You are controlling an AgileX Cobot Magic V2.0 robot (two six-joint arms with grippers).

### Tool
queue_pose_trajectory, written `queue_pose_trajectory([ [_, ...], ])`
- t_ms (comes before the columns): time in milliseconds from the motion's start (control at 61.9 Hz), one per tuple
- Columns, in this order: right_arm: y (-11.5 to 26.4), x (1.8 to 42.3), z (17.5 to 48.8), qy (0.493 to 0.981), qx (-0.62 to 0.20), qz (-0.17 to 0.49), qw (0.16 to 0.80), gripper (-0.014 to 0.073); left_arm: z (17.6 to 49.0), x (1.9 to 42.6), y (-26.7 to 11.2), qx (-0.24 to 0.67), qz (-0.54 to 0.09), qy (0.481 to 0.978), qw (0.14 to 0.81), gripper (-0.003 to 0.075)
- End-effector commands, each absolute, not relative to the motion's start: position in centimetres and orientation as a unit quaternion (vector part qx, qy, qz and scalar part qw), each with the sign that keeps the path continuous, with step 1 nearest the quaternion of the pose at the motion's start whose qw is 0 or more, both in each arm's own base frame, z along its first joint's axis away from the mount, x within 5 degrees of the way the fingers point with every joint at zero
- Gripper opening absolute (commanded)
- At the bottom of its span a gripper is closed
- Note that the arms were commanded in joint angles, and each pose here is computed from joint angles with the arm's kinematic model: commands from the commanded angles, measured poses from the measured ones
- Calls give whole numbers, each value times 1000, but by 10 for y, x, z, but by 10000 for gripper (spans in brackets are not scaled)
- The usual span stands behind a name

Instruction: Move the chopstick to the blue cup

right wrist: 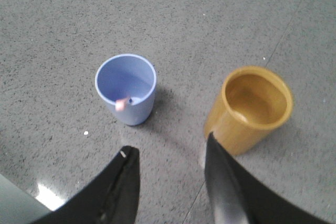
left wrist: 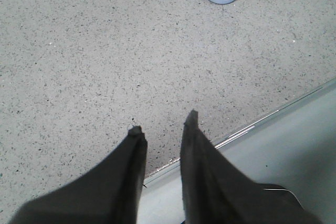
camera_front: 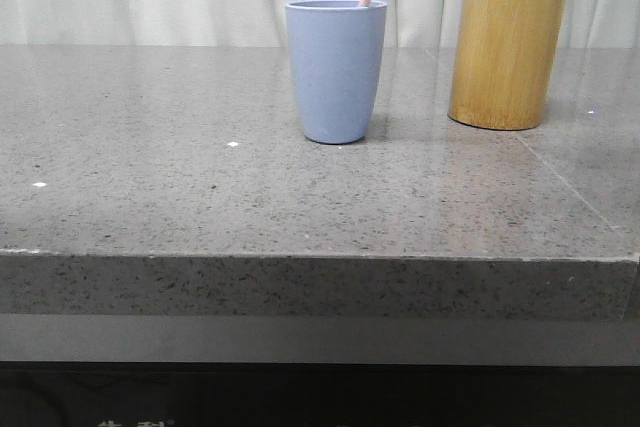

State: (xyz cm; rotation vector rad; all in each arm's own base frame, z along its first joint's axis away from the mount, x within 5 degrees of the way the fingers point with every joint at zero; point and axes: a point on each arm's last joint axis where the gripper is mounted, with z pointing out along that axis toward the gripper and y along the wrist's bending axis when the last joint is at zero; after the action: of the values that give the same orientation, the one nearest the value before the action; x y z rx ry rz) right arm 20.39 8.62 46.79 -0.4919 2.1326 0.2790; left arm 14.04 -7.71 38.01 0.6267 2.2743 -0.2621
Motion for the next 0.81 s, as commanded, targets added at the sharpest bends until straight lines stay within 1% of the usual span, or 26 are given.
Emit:
queue_pose_trajectory([
  [0, 75, 180, 469, 833, -171, 131, 510, 331, 393, 142, -78, 233, -117, 872, 413, 169],
  [194, 62, 145, 424, 844, -169, 128, 493, 331, 393, 142, -78, 233, -117, 872, 414, 169],
  [372, 51, 116, 400, 836, -166, 130, 507, 331, 394, 143, -78, 232, -119, 868, 422, 169],
  [517, 45, 99, 387, 830, -165, 131, 516, 331, 395, 143, -79, 231, -120, 866, 426, 169],
  [727, 39, 87, 382, 820, -164, 130, 533, 328, 395, 143, -79, 231, -120, 866, 426, 169],
  [792, 39, 86, 383, 818, -163, 130, 536, 293, 395, 143, -79, 231, -120, 866, 426, 168],
])
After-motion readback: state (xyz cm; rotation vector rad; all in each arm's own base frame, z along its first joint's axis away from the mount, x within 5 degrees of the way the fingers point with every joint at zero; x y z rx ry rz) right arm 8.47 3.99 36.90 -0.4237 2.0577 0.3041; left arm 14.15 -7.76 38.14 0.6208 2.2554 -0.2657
